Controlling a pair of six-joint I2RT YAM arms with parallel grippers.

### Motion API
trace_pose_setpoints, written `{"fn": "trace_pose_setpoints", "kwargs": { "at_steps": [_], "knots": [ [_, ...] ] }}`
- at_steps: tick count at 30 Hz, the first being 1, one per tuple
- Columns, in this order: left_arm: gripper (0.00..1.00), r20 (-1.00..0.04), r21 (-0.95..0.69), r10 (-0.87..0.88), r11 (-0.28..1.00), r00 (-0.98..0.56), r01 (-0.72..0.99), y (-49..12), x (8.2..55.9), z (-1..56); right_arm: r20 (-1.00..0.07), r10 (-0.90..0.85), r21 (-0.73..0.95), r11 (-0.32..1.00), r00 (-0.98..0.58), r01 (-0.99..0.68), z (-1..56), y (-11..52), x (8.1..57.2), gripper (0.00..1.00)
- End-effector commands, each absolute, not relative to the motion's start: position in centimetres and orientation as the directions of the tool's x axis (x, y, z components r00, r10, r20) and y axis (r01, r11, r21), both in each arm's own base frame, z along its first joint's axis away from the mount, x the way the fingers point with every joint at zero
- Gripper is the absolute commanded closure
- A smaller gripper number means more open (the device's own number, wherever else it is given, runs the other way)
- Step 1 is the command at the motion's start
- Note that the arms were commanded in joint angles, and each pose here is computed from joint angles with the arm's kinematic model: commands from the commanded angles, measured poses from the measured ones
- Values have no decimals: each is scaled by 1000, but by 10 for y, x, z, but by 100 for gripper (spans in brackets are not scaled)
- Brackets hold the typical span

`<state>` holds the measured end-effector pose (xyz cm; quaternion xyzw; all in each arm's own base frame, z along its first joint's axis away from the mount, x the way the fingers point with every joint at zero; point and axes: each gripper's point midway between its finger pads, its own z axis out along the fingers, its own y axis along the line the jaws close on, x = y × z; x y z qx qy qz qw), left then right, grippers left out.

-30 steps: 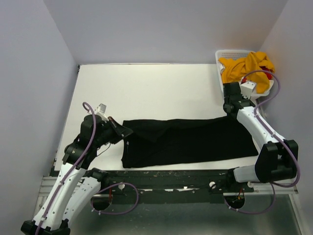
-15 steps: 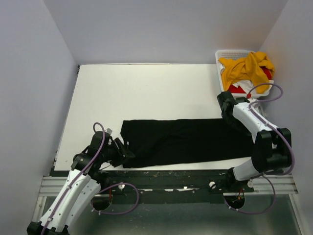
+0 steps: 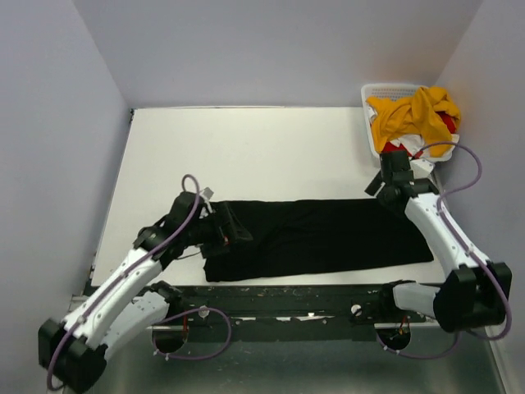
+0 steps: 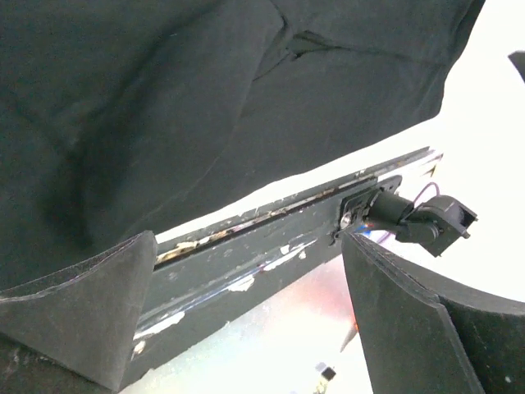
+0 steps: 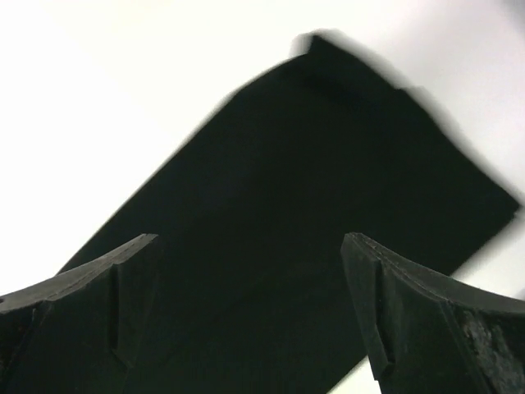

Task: Fold and stack the t-shirts
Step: Fold the other side of the tshirt into a rectangle

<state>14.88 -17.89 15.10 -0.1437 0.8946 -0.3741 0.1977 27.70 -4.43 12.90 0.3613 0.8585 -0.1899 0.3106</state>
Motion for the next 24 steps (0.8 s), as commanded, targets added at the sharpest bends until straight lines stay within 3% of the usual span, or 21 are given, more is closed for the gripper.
{"fn": "trace_pose_setpoints", "kwargs": {
  "at_steps": [1,4,9,17,20,24],
  "knots": [
    [1,-250,-790,-285,613,-925,24,-241,189,159,-681,379,462,886,-626,34,162,94,325,0],
    [2,-230,-764,-268,646,-936,3,-254,214,136,-667,333,566,808,-667,-163,165,130,308,0],
    [2,-178,-698,-291,710,-940,-88,-250,239,92,-583,236,633,732,-778,-252,141,185,274,0],
    [1,-129,-706,-363,687,-923,-172,-229,264,63,-594,63,648,629,-802,-430,115,288,205,5],
    [1,-115,-717,-373,672,-921,-183,-225,266,59,-637,32,591,661,-770,-462,106,307,200,15],
    [1,-102,-700,-377,684,-921,-203,-221,266,50,-645,-4,544,700,-764,-463,87,324,205,38]
  ]
}}
